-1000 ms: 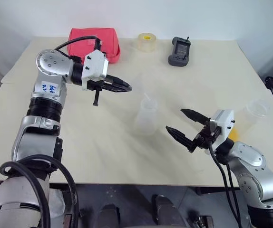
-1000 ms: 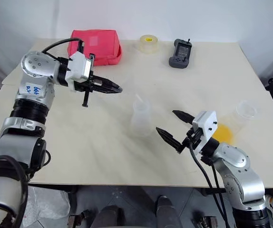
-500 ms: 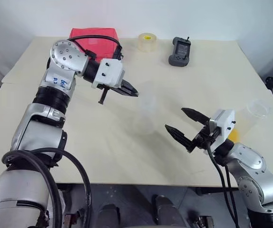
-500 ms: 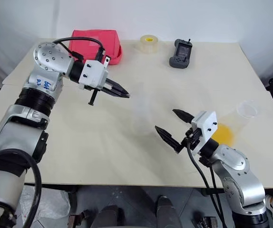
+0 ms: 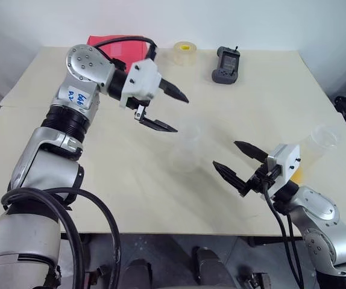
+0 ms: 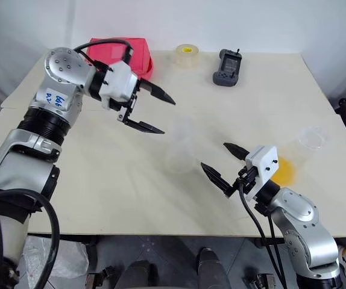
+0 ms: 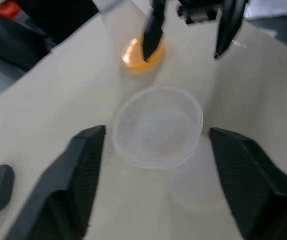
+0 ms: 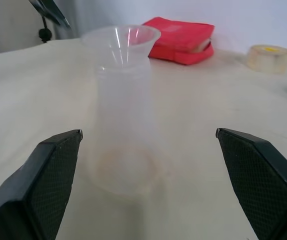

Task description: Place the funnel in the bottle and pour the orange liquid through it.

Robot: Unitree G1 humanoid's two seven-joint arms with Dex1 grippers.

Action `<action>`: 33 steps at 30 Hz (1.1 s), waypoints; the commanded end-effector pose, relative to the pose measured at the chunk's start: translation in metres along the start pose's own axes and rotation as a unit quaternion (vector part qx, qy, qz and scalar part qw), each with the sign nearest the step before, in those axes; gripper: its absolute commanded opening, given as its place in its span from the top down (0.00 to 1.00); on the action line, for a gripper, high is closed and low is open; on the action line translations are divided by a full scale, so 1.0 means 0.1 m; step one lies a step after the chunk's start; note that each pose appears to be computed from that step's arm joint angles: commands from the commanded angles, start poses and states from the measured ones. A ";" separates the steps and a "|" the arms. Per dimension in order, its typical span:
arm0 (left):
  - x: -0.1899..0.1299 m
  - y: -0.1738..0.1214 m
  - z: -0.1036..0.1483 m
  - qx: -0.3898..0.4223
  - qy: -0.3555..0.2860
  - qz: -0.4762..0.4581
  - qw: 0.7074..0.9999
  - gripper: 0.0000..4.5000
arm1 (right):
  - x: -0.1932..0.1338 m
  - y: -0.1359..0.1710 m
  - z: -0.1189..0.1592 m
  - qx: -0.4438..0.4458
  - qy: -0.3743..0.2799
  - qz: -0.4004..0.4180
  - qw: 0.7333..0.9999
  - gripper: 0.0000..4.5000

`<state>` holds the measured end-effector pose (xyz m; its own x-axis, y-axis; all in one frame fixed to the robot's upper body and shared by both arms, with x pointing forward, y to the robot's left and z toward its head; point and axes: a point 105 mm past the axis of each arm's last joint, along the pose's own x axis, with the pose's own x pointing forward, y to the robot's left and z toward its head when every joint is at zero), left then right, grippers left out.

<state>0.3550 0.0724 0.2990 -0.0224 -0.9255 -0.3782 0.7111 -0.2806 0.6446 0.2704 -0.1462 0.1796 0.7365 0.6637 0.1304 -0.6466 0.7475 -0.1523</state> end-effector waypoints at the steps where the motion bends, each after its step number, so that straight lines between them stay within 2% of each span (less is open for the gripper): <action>1: -0.21 0.06 0.13 -0.019 -0.069 0.049 0.996 0.01 | -0.09 -0.08 0.16 -0.045 -0.011 -0.029 0.999 0.00; 6: -0.42 0.08 0.06 -0.100 -0.151 0.149 0.972 0.01 | -0.18 -0.17 0.17 -0.050 -0.011 -0.088 0.995 0.00; 11: -0.61 -0.14 -0.24 -0.186 -0.175 0.229 0.939 0.01 | -0.30 -0.18 0.27 -0.050 -0.020 -0.165 0.985 0.00; 14: -0.61 -0.27 -0.34 -0.228 -0.175 0.232 0.929 0.01 | -0.36 -0.16 0.27 -0.052 -0.013 -0.187 0.981 0.00; 19: -0.54 -0.81 -0.62 -0.298 -0.166 0.194 0.920 0.01 | -0.71 -0.09 0.24 -0.051 0.013 -0.236 0.970 0.00; 25: -0.43 -0.96 -0.72 -0.322 -0.136 0.175 0.920 0.01 | -1.12 -0.10 0.17 -0.034 0.052 -0.283 0.957 0.00; 27: -0.41 -0.95 -0.69 -0.317 -0.145 0.172 0.921 0.01 | -1.25 -0.18 0.14 -0.043 0.060 -0.311 0.947 0.00; 33: -0.41 -0.98 -0.69 -0.308 -0.146 0.167 0.925 0.01 | -1.33 -0.40 0.15 -0.054 0.038 -0.361 0.930 0.00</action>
<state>0.3381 0.1528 0.1995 0.1511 -0.9882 0.0263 0.9809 0.1532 0.1195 0.1954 -0.2556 0.1736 0.9926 0.0298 0.1179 -0.0136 0.9907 -0.1352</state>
